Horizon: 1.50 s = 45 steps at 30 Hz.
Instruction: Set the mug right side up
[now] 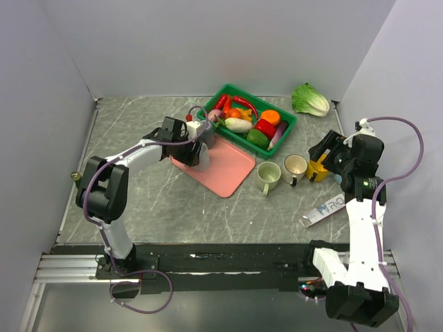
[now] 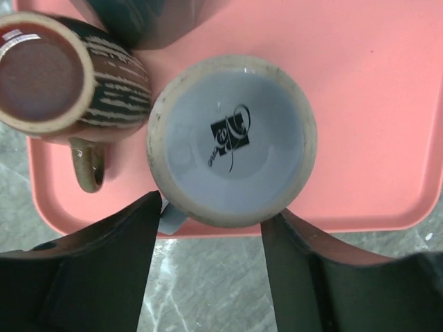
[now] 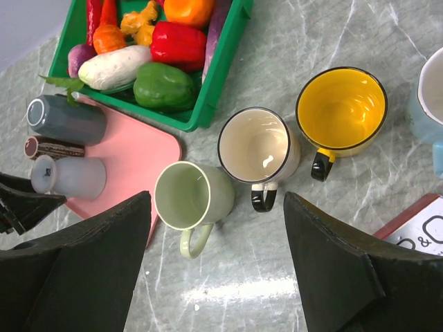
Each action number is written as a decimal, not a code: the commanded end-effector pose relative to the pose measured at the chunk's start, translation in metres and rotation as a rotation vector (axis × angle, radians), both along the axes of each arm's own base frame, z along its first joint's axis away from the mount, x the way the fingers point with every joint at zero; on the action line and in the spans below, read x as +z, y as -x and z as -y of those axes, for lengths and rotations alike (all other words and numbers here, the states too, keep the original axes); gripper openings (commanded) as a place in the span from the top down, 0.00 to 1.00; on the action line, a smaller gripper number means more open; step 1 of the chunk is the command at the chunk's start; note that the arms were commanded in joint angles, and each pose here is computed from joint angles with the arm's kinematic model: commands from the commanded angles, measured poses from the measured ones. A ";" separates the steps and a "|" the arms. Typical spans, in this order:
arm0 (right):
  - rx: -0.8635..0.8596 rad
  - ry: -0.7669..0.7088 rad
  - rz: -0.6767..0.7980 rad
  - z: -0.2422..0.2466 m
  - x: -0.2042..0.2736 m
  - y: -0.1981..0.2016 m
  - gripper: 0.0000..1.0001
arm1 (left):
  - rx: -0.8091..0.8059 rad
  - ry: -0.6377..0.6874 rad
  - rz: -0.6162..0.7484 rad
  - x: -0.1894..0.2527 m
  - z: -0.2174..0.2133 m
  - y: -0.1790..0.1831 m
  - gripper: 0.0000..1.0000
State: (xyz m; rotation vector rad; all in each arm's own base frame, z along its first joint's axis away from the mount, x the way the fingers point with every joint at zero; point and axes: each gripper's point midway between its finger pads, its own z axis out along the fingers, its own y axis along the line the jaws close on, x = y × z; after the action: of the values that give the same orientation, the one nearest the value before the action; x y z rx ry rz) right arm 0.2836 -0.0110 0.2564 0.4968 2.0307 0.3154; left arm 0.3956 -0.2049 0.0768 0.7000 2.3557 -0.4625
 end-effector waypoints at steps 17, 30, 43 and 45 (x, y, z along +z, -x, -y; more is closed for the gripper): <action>-0.014 0.030 0.015 0.003 0.002 0.009 0.17 | 0.060 0.043 0.060 0.011 0.000 -0.003 0.73; -0.009 0.029 0.023 0.002 0.005 0.008 0.17 | 0.101 -0.012 0.065 -0.002 -0.005 -0.007 0.56; -0.013 0.030 0.022 0.002 0.004 0.009 0.17 | 0.098 -0.028 0.056 -0.010 -0.001 -0.007 0.56; -0.012 0.030 0.022 0.002 0.005 0.010 0.17 | 0.097 -0.026 0.060 -0.009 0.000 -0.008 0.60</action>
State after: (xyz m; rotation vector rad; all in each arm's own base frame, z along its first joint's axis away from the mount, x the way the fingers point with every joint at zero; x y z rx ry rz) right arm 0.2759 -0.0113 0.2548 0.5015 2.0308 0.3025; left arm 0.3944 -0.1998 0.0626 0.6039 2.3718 -0.3720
